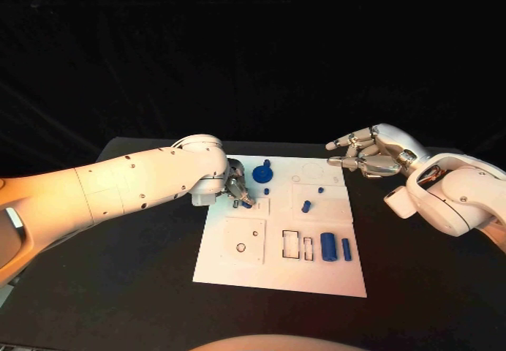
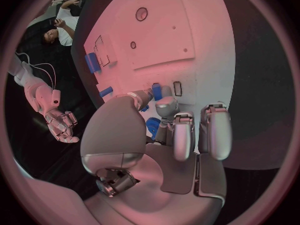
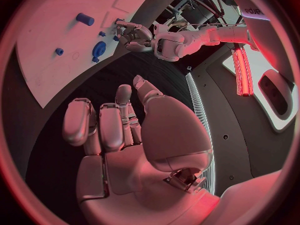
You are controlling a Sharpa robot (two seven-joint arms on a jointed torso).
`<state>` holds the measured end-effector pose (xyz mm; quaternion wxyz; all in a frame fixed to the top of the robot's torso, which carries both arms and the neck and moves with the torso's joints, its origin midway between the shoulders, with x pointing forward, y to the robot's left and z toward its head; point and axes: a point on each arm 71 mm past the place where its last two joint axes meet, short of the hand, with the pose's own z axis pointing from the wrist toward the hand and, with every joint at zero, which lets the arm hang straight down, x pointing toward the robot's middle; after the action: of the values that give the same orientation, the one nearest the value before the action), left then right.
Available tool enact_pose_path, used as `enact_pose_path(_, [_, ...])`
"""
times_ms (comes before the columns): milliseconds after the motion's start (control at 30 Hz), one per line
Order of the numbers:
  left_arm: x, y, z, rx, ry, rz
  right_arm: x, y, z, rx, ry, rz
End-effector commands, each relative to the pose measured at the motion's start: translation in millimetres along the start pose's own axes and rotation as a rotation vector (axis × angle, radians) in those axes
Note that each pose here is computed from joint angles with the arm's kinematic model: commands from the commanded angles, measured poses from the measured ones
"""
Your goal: Assemble the parts on the task board
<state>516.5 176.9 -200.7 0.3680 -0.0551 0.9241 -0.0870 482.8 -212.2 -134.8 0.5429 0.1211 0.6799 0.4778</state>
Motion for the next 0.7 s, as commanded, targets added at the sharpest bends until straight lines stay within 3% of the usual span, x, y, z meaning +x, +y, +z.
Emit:
enact_pose_path(33, [5.3, 2.1, 2.7, -0.016, 0.021, 0.027, 1.7, 0.9, -0.2, -0.012, 0.016, -0.007])
enact_pose_path(700, [6.1, -1.9, 5.1, -0.013, 0.030, 0.028, 2.3, 1.1, 0.3, -0.012, 0.020, -0.005])
